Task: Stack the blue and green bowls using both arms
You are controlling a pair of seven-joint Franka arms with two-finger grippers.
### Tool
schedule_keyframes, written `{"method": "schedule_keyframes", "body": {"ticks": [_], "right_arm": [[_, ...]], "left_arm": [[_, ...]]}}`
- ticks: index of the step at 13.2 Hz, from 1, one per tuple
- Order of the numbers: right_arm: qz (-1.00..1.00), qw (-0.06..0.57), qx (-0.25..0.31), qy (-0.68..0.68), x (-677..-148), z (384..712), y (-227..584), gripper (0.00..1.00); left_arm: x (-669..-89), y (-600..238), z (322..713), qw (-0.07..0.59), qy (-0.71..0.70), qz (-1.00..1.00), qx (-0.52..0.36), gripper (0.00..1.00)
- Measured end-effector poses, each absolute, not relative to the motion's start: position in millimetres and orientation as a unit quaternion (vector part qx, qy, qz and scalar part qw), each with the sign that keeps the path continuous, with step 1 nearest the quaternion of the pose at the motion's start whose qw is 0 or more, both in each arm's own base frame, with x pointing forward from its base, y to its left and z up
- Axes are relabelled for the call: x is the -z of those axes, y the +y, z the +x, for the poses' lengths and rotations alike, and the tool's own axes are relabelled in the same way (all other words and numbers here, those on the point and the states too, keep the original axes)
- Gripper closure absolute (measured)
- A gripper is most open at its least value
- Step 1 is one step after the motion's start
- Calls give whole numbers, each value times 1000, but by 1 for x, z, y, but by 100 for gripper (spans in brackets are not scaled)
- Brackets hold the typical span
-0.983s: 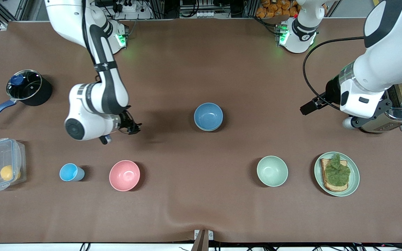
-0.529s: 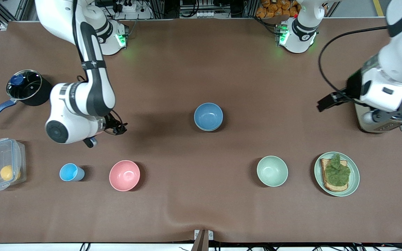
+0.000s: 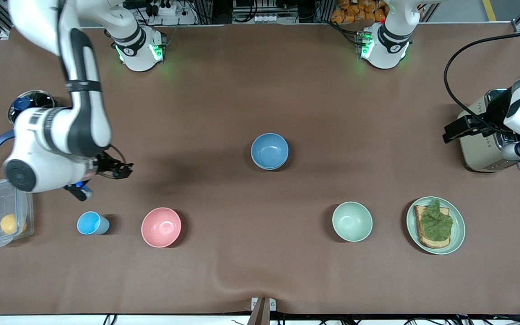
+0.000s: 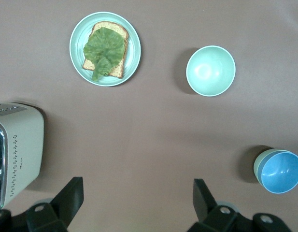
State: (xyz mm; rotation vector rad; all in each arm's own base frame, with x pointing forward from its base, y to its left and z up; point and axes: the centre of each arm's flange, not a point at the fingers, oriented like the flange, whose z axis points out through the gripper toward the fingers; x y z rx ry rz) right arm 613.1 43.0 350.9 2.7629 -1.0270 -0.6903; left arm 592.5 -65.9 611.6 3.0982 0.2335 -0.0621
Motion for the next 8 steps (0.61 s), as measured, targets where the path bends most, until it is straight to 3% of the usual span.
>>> {"method": "schedule_keyframes", "body": {"ticks": [4,8], "right_arm": [[933,62,200,-294,-390,611,26,0],[967,47,136,-208,-473,599,11,0]], "left_arm": [[-616,-69,585,14,72,997,26,0],[-616,-71,575,10,70,997,34,0]]}}
